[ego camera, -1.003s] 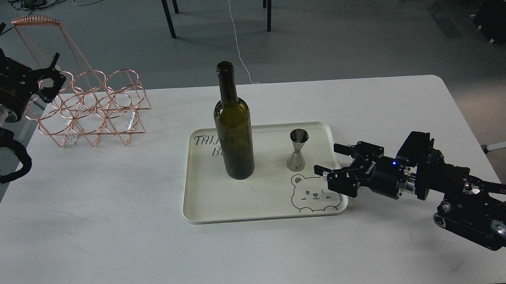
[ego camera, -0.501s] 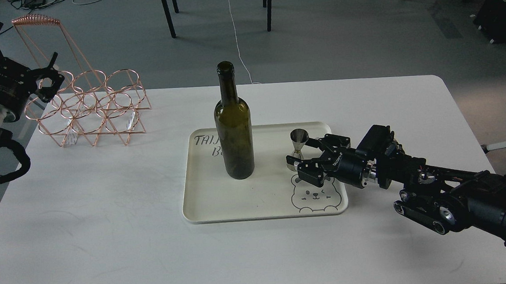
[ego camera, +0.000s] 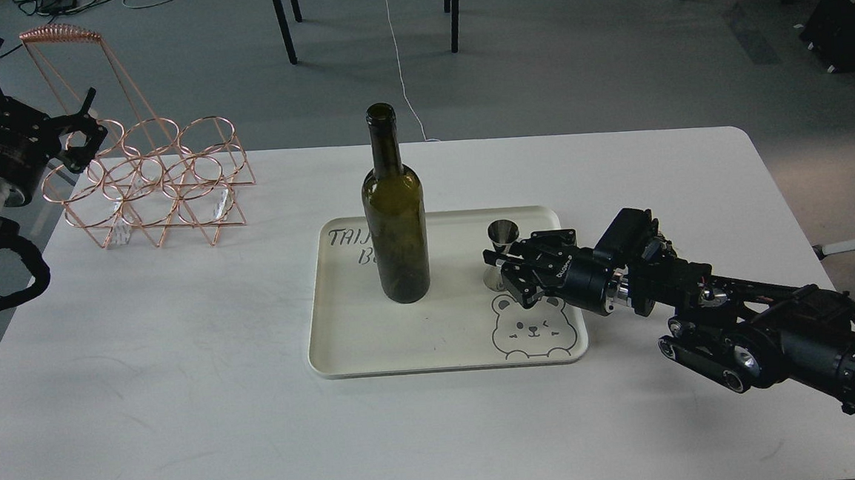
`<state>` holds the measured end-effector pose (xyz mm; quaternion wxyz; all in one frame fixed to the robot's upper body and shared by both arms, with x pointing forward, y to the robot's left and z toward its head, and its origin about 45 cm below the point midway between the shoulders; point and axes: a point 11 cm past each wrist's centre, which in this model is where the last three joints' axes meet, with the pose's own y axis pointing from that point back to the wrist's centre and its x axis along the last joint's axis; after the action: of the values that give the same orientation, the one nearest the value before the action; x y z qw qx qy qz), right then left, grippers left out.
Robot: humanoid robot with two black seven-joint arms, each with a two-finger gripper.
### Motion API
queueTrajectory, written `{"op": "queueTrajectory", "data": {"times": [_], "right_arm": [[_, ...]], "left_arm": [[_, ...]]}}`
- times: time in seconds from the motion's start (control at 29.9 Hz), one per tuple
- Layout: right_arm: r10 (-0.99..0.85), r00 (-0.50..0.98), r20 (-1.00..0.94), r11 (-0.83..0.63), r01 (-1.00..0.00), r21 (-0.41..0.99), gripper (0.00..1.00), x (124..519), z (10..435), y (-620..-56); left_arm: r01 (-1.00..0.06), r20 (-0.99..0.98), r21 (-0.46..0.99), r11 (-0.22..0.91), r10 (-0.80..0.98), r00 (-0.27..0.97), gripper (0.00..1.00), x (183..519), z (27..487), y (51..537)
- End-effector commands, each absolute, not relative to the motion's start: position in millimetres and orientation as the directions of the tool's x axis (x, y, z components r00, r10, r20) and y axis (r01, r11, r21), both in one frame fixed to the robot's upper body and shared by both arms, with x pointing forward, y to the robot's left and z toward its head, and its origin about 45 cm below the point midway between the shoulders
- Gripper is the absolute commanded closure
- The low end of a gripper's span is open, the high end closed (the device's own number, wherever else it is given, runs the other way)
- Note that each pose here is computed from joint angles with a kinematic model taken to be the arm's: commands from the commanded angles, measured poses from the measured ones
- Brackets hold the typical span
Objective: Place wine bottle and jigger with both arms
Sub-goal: 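Grasp the jigger with the right gripper and lift it, then carry the jigger off the tray and set it on the table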
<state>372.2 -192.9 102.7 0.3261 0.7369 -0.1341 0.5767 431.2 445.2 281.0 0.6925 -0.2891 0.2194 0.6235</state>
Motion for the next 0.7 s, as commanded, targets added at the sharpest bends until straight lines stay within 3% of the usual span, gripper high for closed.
{"op": "queueTrajectory", "data": {"times": [0.0,0.13,0.3,0.53,0.67], "right_arm": [[0.181,0.296,0.938,-0.751,-0.574,0.327,0.9,373,103,-193],[0.176,0.282,0.943,-0.757,-0.574,0.313,0.98,375,108,-191],[0.162,0.216,0.963,-0.739,-0.62,0.264,0.98,389,126,-209],[0.171,0.169,0.971,-0.616,-0.751,0.24,0.98,404,153,-295],[0.174,0.217,0.961,-0.515,-0.811,0.277,0.98,390,148,-351]], "left_arm": [[-0.99,-0.664,-0.128,0.055,0.737,0.127,0.02,431,282,445],[-0.99,-0.661,-0.129,0.053,0.74,0.126,0.02,431,283,447],[-0.99,-0.659,-0.131,0.049,0.742,0.123,0.02,431,284,449],[-0.99,-0.655,-0.135,0.047,0.746,0.125,0.02,431,287,451],[-0.99,-0.652,-0.134,0.049,0.748,0.125,0.02,430,288,452]]}}
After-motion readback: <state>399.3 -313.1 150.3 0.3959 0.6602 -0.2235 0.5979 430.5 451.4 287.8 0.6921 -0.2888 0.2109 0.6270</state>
